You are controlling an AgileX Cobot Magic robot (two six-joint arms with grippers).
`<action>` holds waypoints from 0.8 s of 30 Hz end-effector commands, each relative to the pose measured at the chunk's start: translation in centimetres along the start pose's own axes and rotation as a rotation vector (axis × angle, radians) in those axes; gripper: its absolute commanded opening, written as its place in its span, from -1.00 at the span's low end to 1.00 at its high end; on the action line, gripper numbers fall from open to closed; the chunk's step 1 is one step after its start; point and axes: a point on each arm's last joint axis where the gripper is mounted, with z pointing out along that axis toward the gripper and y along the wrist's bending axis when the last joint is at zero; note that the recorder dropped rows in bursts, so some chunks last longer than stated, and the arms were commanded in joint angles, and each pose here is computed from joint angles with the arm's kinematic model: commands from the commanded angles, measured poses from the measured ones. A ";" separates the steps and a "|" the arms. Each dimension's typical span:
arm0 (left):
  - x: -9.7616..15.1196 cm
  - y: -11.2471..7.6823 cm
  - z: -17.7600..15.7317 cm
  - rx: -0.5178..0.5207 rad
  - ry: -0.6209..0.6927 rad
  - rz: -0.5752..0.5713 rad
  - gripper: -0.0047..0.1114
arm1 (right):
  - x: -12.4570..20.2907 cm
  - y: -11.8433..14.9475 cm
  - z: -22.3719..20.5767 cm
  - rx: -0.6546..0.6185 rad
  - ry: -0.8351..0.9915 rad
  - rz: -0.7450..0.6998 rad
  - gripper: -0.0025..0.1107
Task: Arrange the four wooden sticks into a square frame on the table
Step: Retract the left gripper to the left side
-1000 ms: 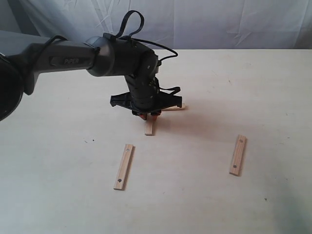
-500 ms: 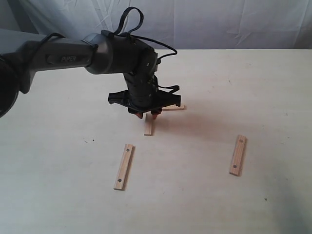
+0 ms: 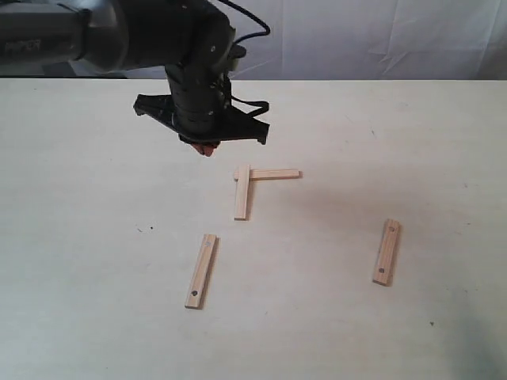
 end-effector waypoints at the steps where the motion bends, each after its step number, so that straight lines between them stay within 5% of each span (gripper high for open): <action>1: 1.3 1.2 -3.3 0.046 -0.063 0.012 -0.92 | -0.1 0.0 0.0 0.002 -0.019 0.005 -0.96; 8: 5.5 2.3 -7.3 0.239 -0.131 0.163 -0.92 | -0.1 -0.1 0.0 0.009 -0.019 -0.011 -0.96; 15: 9.3 5.4 -9.2 0.267 -0.180 0.125 -0.92 | -0.2 0.0 0.0 0.007 -0.032 -0.007 -0.96; 24: 12.8 8.8 -11.0 0.342 -0.234 0.121 -0.92 | -3.6 0.0 -0.8 0.005 -0.412 -0.006 -0.96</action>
